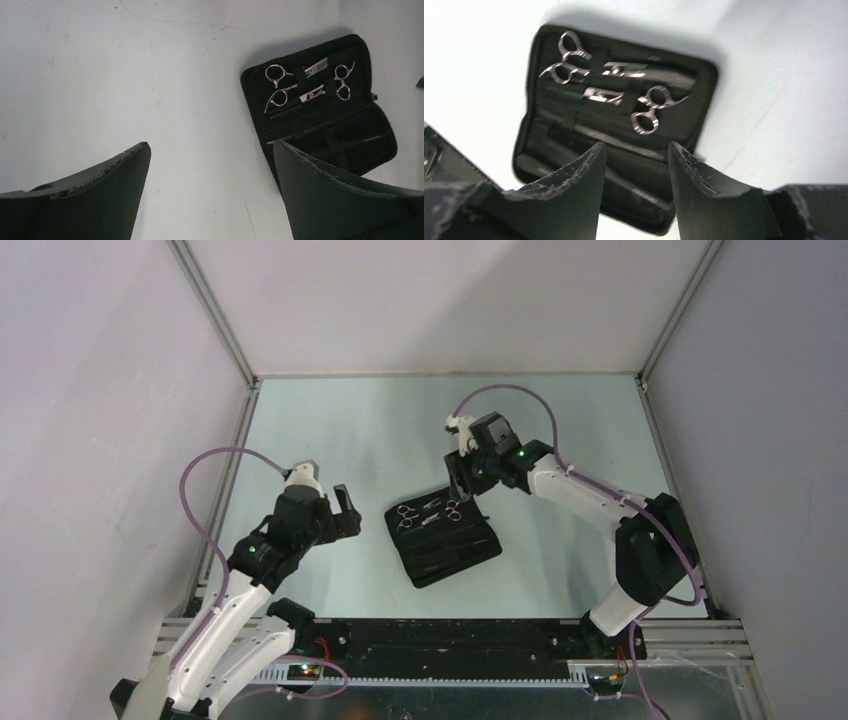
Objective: Sort the hair-cutting tools
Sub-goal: Adjust the hairdressing tool bag at the center of the board.
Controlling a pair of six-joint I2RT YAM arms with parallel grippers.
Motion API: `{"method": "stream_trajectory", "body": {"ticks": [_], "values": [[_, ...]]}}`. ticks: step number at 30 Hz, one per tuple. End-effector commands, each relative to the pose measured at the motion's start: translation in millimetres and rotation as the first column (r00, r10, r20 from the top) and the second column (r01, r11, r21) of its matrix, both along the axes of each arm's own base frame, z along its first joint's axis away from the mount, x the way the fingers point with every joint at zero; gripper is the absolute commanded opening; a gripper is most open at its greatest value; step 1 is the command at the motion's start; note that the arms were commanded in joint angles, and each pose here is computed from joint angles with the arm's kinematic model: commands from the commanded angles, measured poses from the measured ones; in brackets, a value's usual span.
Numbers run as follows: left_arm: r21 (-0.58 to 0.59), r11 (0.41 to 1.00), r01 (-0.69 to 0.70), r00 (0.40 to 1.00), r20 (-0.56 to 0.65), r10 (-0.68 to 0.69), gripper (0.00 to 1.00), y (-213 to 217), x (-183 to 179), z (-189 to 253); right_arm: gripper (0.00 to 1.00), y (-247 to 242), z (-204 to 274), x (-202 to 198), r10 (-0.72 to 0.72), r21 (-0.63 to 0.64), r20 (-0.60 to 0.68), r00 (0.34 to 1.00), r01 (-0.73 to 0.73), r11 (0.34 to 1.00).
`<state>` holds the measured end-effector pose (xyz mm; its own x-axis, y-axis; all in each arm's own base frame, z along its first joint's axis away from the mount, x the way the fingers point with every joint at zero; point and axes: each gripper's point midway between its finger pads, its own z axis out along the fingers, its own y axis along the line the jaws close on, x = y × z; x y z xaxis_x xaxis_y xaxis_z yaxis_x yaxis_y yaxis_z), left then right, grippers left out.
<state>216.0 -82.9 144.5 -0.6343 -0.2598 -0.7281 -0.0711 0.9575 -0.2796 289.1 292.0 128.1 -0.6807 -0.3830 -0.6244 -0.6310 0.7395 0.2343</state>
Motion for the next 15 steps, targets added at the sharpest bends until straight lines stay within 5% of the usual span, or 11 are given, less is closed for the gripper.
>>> {"method": "stream_trajectory", "body": {"ticks": [1,15], "values": [[-0.009,1.0,0.017,1.0,0.016,-0.017,1.0,-3,3,9,0.52,-7,28,54,0.056,0.004,0.163,0.985,-0.058,0.998],[0.04,0.996,0.074,0.997,-0.014,-0.074,1.0,-5,2,8,0.43,-16,-56,96,0.106,-0.184,-0.033,0.994,-0.111,0.977]]}}
